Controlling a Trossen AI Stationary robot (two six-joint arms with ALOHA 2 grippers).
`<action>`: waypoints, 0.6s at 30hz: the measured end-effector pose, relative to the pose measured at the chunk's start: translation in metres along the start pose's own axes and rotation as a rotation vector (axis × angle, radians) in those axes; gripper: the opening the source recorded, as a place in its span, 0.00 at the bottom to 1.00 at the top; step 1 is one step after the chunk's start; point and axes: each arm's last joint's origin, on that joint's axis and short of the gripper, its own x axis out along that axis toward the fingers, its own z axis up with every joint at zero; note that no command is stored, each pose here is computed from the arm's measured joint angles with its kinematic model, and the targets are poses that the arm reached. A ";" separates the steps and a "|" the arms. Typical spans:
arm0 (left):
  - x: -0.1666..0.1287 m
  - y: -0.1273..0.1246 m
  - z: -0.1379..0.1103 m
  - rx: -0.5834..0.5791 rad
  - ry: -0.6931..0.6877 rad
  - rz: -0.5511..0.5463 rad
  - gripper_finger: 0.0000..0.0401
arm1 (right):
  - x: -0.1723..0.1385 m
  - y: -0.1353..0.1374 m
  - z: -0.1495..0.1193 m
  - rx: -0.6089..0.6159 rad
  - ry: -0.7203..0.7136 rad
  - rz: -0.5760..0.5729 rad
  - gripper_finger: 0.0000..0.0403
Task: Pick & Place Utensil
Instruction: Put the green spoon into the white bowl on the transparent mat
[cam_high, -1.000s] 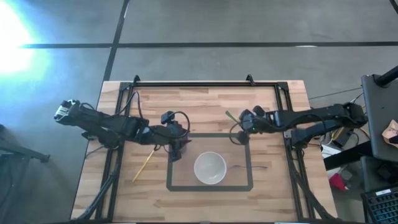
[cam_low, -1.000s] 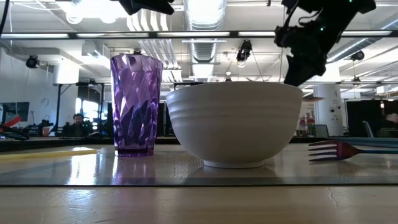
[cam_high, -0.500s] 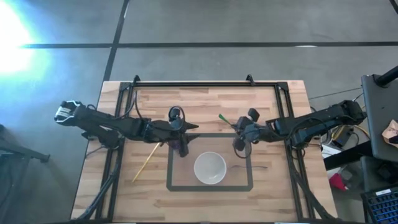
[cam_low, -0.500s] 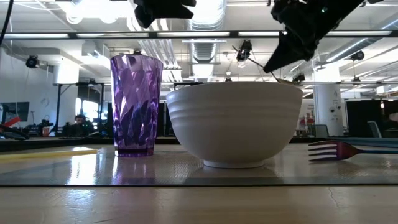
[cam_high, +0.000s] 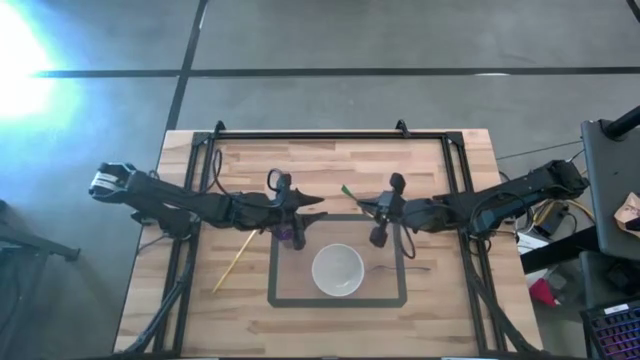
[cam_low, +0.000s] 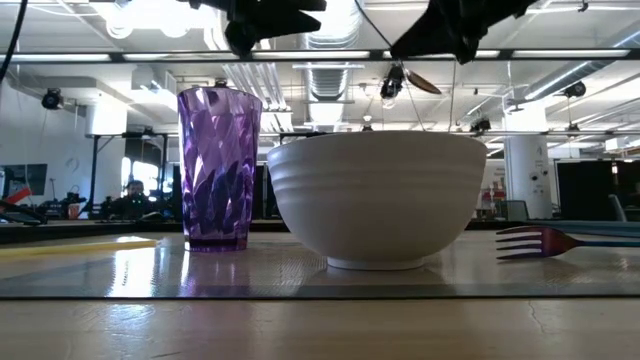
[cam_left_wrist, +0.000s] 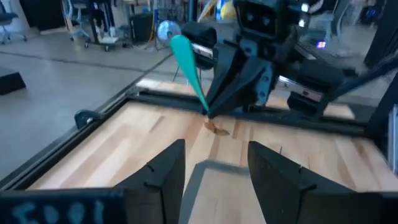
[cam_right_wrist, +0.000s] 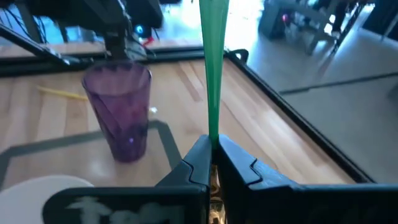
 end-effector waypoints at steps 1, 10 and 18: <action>0.000 0.000 -0.001 -0.004 -0.011 -0.001 0.42 | 0.000 0.001 0.001 -0.001 -0.013 0.004 0.03; -0.001 0.002 -0.005 -0.046 -0.107 -0.010 0.42 | 0.001 0.010 0.012 -0.010 -0.135 0.037 0.03; -0.001 0.004 -0.005 -0.001 -0.102 0.000 0.42 | 0.023 0.025 0.010 -0.117 -0.232 -0.036 0.03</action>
